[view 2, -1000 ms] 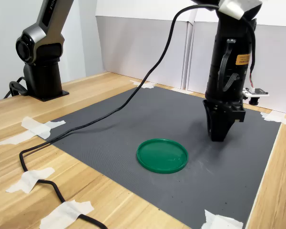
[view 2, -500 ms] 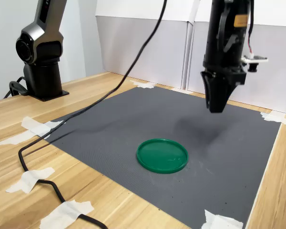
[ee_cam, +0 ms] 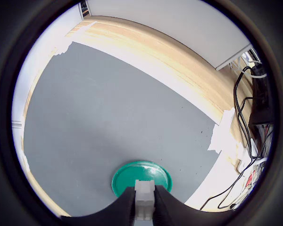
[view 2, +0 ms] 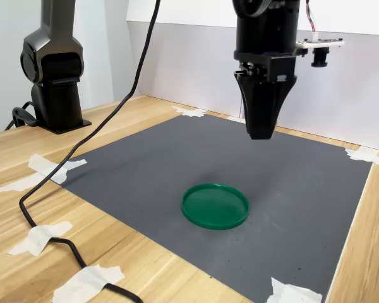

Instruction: Grasp a white terminal and put it on the green lid.

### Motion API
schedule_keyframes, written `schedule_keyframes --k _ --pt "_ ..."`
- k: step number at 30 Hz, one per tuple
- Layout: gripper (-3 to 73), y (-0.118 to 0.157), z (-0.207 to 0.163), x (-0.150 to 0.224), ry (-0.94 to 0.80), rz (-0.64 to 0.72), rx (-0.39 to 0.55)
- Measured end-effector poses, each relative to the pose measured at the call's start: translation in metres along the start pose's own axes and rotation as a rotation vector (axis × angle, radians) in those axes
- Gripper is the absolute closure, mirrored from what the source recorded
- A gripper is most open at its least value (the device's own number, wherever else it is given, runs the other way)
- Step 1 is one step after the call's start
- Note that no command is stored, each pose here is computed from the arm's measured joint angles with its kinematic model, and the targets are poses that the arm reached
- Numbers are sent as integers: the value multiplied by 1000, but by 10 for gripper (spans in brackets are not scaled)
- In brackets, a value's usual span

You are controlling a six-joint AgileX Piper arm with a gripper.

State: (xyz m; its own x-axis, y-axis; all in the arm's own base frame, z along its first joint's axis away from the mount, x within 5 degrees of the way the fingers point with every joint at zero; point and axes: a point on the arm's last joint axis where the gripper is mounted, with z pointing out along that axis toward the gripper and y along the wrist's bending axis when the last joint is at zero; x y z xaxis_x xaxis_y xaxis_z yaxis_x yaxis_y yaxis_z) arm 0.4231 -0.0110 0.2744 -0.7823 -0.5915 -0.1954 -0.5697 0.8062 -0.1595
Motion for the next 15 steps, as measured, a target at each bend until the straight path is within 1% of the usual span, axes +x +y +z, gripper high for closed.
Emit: schedule_keyframes --k 6,15 --pt "607 12 31 24 97 -6 -73" --pt "607 14 53 39 76 -18 -9"
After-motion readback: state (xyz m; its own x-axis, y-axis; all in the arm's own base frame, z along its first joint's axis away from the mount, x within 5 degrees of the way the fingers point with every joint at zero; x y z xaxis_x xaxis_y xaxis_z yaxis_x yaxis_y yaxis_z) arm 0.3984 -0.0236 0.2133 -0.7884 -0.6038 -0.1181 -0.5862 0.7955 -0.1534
